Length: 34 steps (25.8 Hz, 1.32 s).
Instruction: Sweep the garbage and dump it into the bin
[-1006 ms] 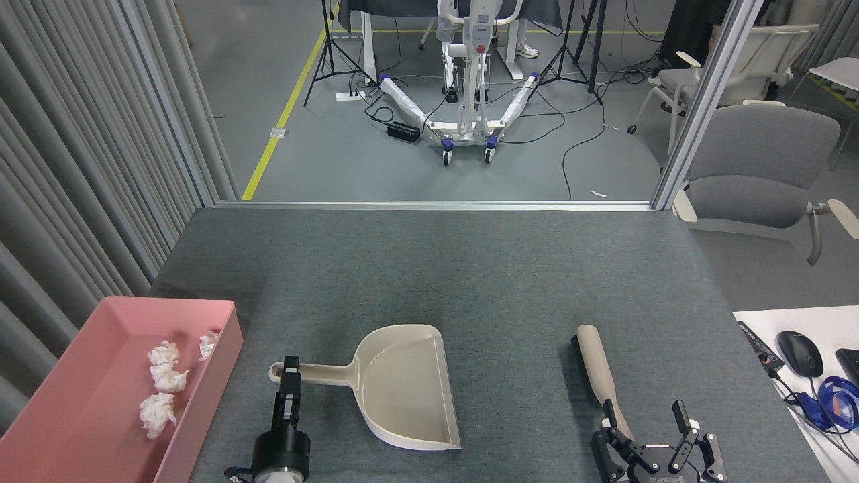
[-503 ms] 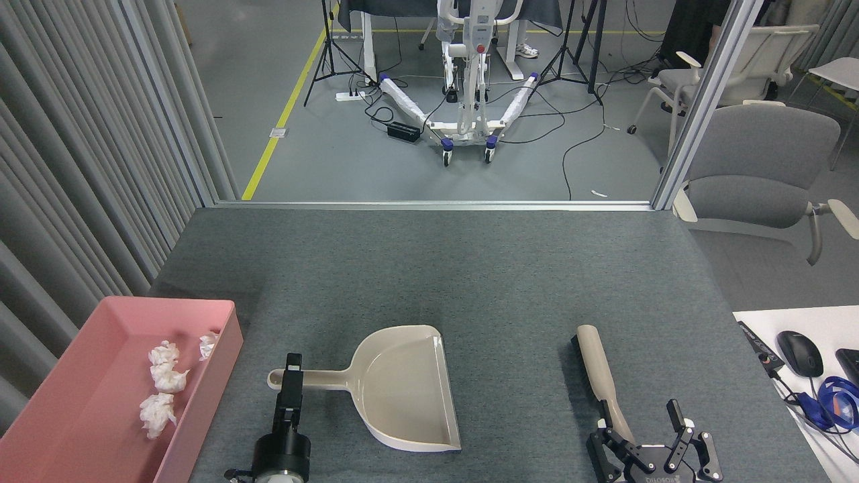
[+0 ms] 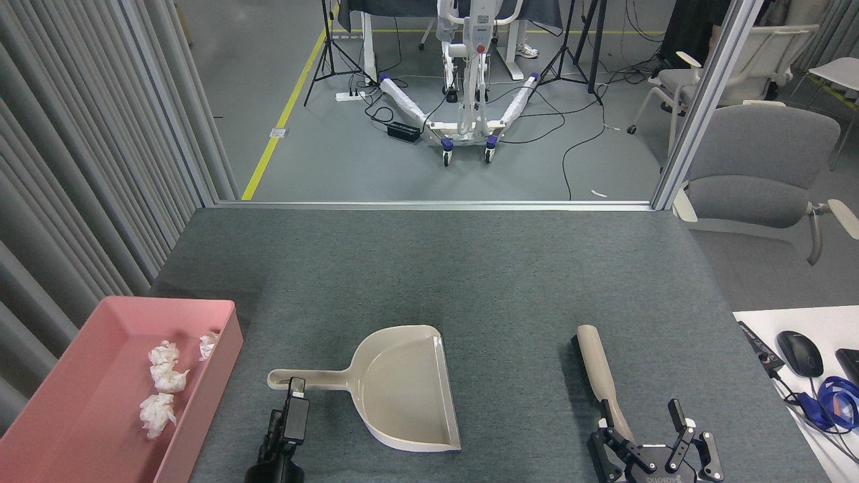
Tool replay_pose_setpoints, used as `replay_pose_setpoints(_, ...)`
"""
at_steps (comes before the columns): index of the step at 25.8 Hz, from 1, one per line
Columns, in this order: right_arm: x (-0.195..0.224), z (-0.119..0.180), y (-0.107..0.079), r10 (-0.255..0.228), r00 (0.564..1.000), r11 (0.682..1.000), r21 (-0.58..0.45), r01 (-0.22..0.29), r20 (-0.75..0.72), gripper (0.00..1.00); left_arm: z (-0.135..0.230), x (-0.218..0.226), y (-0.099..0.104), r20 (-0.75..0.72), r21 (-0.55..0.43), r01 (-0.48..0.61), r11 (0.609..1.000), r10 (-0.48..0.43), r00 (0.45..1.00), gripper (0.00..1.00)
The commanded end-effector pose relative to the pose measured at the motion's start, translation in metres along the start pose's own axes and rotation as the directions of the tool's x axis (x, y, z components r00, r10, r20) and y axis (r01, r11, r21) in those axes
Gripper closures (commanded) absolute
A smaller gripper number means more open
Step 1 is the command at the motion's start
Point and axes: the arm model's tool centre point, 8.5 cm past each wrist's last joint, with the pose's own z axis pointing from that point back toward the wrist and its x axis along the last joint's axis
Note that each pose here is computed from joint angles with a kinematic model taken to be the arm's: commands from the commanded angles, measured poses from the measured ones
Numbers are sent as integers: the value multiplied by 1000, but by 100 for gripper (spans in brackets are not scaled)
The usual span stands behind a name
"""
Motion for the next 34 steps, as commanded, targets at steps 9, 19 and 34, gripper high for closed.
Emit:
replay_pose_setpoints(9,0,0,0,1,1000,1000,-1,-1,1,2,8,53,7,347,133,778,614,-764,544,0)
replay_pose_setpoints(19,0,0,0,0,1000,1000,-1,0,1,2,6,71,73,327,237,869,435,-878,350,0)
replay_pose_setpoints(34,1,1,0,-3,1000,1000,1,3,-2,2,20,30,102,284,137,897,420,-884,371,0)
